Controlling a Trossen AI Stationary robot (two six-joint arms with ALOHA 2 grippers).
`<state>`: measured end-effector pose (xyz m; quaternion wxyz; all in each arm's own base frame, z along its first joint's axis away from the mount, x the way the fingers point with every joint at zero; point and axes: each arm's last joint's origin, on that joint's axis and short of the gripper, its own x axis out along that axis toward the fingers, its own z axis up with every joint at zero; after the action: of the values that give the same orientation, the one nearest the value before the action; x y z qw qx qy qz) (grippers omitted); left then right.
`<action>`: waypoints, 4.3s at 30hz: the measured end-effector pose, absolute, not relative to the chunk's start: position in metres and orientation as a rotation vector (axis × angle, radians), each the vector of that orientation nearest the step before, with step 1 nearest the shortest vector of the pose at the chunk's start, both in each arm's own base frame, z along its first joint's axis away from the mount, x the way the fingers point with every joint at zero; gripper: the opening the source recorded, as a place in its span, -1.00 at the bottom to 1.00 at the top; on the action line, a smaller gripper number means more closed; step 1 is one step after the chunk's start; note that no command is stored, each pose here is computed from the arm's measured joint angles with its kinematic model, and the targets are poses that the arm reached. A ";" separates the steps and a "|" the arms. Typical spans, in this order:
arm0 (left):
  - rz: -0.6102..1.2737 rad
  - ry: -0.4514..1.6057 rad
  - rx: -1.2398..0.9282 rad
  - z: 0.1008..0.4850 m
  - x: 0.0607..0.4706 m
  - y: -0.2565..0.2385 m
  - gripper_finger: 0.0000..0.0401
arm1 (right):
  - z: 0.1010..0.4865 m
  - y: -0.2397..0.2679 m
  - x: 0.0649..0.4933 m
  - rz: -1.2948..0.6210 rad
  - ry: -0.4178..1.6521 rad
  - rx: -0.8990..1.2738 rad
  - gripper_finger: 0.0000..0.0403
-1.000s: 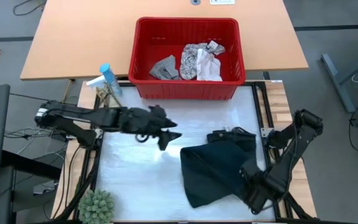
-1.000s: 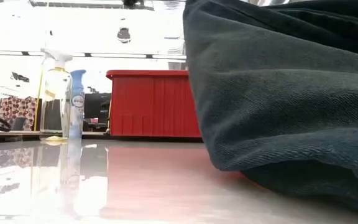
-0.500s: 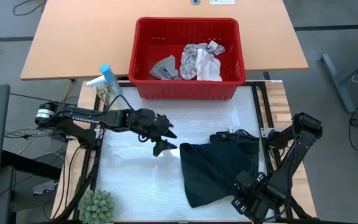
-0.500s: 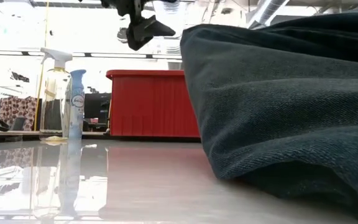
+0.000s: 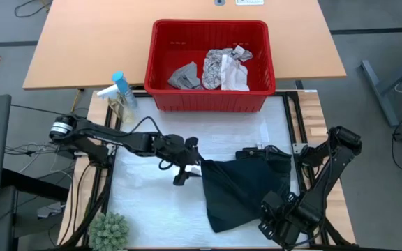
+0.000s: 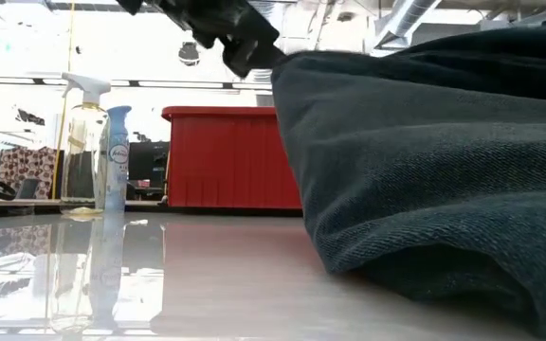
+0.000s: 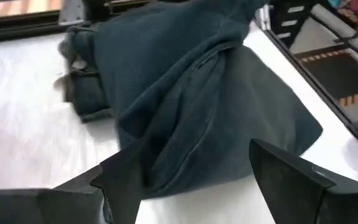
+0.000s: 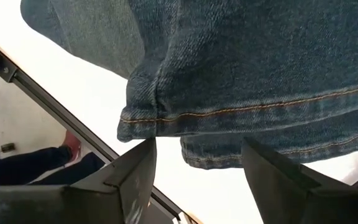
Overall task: Fold Laundry from Bin
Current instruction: Fold the blue pants from the red laundry bin
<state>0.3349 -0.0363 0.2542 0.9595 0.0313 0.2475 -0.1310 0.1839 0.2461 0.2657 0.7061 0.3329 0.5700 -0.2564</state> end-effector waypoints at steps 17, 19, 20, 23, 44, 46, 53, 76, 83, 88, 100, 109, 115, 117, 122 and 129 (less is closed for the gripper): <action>-0.210 0.551 -0.076 0.245 0.373 -0.038 -0.40 | 0.266 0.241 0.189 -0.601 1.219 0.744 0.30; -0.198 0.559 -0.072 0.261 0.373 -0.039 -0.77 | 0.266 0.235 0.193 -0.659 1.192 0.766 0.30; -0.188 0.556 -0.069 0.271 0.374 -0.039 -0.88 | 0.265 0.231 0.195 -0.700 1.176 0.779 0.29; -0.134 0.551 -0.035 0.314 0.369 -0.039 -0.96 | 0.265 0.217 0.200 -0.860 1.116 0.818 0.29; -0.201 0.511 0.073 0.489 0.265 -0.063 -0.44 | 0.317 0.120 0.304 -0.249 0.751 0.269 0.29; -0.217 0.498 0.043 0.493 0.254 -0.070 -0.30 | 0.306 0.111 0.320 -0.204 0.790 0.268 0.29; -0.179 0.482 0.004 0.501 0.228 -0.089 0.05 | 0.263 0.086 0.355 -0.216 0.923 0.324 0.29; -0.075 0.597 -0.184 0.492 0.218 -0.095 0.10 | 0.395 0.039 0.409 -0.097 0.554 0.262 -0.80; -0.083 0.559 -0.287 0.503 0.196 -0.093 0.10 | 0.507 0.012 0.373 0.006 0.224 0.176 -0.80; -0.050 0.520 -0.301 0.508 0.182 -0.092 0.10 | 0.507 0.045 0.341 0.219 0.339 0.175 -0.80; 0.114 0.534 -0.147 0.492 0.195 -0.104 0.10 | 0.384 0.210 0.287 0.353 1.089 0.267 -0.75; 0.329 0.617 0.055 0.437 0.271 -0.110 0.10 | 0.306 0.262 0.227 -0.031 1.434 0.468 -0.20; 0.222 0.775 0.184 0.382 0.339 -0.093 0.12 | 0.291 0.270 0.212 -0.207 1.470 0.601 0.19; 0.174 0.777 0.160 0.366 0.359 -0.079 0.15 | 0.291 0.273 0.210 -0.224 1.461 0.620 0.29; 0.152 0.730 0.016 0.338 0.383 -0.019 0.23 | 0.292 0.282 0.203 -0.220 1.370 0.623 0.37; 0.048 0.623 -0.364 0.294 0.387 0.067 0.24 | 0.292 0.289 0.194 -0.267 1.298 0.654 0.38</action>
<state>0.3872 0.0666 0.2938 0.9355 -0.1779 0.3045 0.0233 0.1940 0.2891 0.2919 0.7393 0.2980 0.5915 -0.1215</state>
